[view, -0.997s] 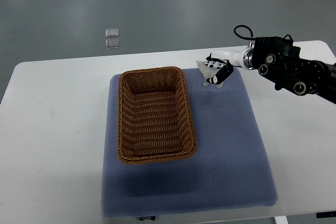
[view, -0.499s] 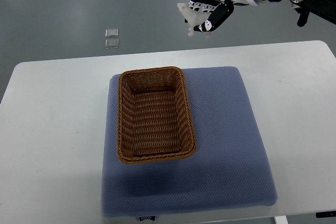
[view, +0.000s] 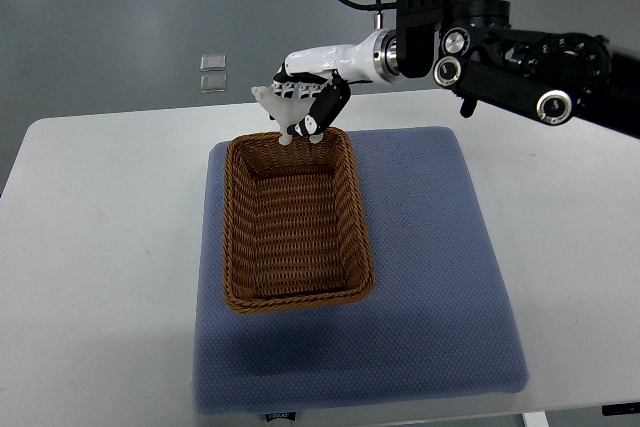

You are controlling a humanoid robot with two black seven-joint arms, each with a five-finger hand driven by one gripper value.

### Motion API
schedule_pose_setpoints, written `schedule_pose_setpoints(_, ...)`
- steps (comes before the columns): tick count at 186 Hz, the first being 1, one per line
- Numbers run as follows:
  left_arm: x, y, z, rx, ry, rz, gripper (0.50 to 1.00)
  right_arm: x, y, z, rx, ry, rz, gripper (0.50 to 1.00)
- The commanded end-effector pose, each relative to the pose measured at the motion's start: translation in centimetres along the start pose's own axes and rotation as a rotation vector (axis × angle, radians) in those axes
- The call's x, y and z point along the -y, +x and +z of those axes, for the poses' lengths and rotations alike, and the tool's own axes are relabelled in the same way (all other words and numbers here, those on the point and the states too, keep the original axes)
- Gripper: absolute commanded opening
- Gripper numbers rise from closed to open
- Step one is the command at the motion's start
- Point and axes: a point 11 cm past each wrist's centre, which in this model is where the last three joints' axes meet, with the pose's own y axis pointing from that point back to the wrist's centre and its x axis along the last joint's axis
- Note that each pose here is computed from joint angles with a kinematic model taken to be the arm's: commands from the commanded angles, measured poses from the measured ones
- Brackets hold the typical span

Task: Place white bear in brown basket with right hand
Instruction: 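Lower the bear into the basket and open the right hand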

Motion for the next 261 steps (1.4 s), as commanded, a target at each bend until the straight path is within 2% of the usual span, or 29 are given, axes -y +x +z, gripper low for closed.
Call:
schedule_pose_setpoints(1,0.0,0.0,0.0,0.000,0.000,0.000,1.000,2.0,-1.9,-0.5,0.019,0.005,-0.024,0.500)
schedule_pose_setpoints(43,0.0,0.1,0.0,0.000,0.000,0.003,1.000,5.1,-5.6,-1.0,0.058,0.004,-0.062,0.500)
schedule_pose_setpoints(88,0.0,0.1,0.0,0.000,0.000,0.003,1.000,5.5,-7.7,2.8,0.051,-0.083,-0.064,0.500)
schedule_pose_setpoints(147,0.0,0.1,0.0,0.000,0.000,0.001,1.000,5.7,-8.8,3.8,0.047,-0.105,-0.083,0.502)
schedule_pose_setpoints(152,0.0,0.1,0.0,0.000,0.000,0.001,1.000,5.7,-9.0,3.8,0.053,-0.102,-0.085,0.572)
schedule_pose_setpoints(161,0.0,0.1,0.0,0.000,0.000,0.003,1.000,5.7,-9.1,3.9,0.054,-0.102,-0.086,0.631)
schedule_pose_setpoints(171,0.0,0.1,0.0,0.000,0.000,0.003,1.000,5.7,-9.1,3.9,0.056,-0.101,-0.088,0.731)
schedule_pose_setpoints(174,0.0,0.1,0.0,0.000,0.000,0.003,1.000,5.7,-9.1,3.9,0.057,-0.101,-0.088,0.778)
schedule_pose_setpoints(178,0.0,0.1,0.0,0.000,0.000,0.003,1.000,5.7,-9.1,3.9,0.059,-0.101,-0.088,0.803)
schedule_pose_setpoints(205,0.0,0.1,0.0,0.000,0.000,0.003,1.000,5.7,-8.9,3.5,0.073,-0.088,-0.091,0.860)
schedule_pose_setpoints(214,0.0,0.1,0.0,0.000,0.000,0.003,1.000,5.6,-8.8,3.5,0.076,-0.086,-0.089,0.862)
schedule_pose_setpoints(223,0.0,0.1,0.0,0.000,0.000,0.003,1.000,5.6,-8.5,3.3,0.071,-0.084,-0.086,0.893)
schedule_pose_setpoints(243,0.0,0.1,0.0,0.000,0.000,0.003,1.000,5.5,-7.9,2.8,0.080,-0.069,-0.072,0.895)
schedule_pose_setpoints(261,0.0,0.1,0.0,0.000,0.000,0.003,1.000,5.1,-5.5,1.5,0.109,-0.031,-0.021,0.895)
